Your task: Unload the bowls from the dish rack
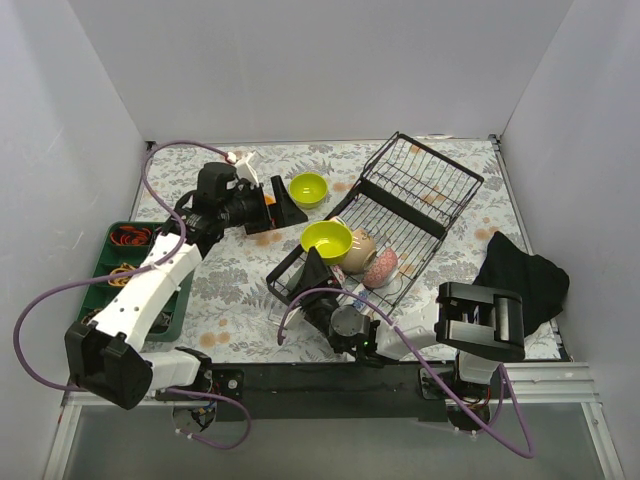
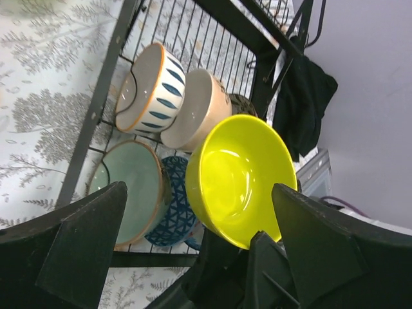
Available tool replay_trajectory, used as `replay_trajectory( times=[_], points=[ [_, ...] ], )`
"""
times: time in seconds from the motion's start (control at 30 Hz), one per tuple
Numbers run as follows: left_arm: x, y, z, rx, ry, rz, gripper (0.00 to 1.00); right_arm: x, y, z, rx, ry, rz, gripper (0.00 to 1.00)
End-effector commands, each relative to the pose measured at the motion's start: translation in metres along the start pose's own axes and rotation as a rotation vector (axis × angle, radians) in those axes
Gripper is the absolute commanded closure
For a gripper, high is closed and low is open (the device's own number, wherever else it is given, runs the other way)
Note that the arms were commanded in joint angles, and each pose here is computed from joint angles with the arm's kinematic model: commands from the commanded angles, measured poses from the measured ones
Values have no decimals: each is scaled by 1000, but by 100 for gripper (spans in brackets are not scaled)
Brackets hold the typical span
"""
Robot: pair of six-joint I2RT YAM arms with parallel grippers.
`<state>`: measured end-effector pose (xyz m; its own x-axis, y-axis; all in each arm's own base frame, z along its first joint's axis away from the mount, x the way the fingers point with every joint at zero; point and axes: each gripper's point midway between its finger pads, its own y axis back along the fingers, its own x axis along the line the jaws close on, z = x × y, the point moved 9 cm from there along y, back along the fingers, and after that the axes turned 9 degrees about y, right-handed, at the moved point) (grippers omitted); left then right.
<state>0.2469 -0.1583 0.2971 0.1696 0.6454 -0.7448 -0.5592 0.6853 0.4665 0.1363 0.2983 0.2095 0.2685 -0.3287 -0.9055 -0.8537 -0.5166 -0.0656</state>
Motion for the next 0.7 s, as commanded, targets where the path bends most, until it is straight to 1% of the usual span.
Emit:
replay_trajectory(
  times=[0.0, 0.1, 0.23, 0.27, 0.33, 0.37, 0.47, 0.5, 0.57, 0.6, 0.63, 0.67],
  points=[
    [-4, -8, -13, 104, 7, 22, 6, -43, 9, -32, 153, -363, -283, 85],
    [-5, -17, -24, 147, -6, 41, 11, -43, 9, -31, 153, -358, -282, 85],
    [-5, -26, -34, 179, -17, 66, 23, -43, 8, -29, 147, -351, -283, 85],
    [-4, -28, -35, 177, -19, 77, 31, -42, 8, -29, 146, -348, -280, 85],
    [-7, -31, -36, 179, -26, 83, 39, -41, 8, -27, 144, -342, -277, 85],
    [-7, -31, -37, 178, -30, 86, 49, -40, 8, -27, 143, -341, -275, 85],
    [-12, -33, -37, 155, -47, 99, 70, -38, 9, -26, 141, -341, -271, 83],
    [-12, -32, -35, 137, -53, 110, 85, -38, 9, -26, 143, -341, -270, 82],
    [-14, -31, -33, 118, -60, 115, 98, -37, 9, -26, 144, -341, -265, 77],
    [-14, -31, -31, 108, -61, 120, 100, -36, 10, -27, 146, -345, -263, 73],
    [-14, -30, -29, 92, -67, 127, 100, -36, 10, -27, 146, -349, -261, 61],
    [-16, -29, -27, 79, -72, 127, 100, -35, 11, -27, 152, -353, -257, 55]
  ],
)
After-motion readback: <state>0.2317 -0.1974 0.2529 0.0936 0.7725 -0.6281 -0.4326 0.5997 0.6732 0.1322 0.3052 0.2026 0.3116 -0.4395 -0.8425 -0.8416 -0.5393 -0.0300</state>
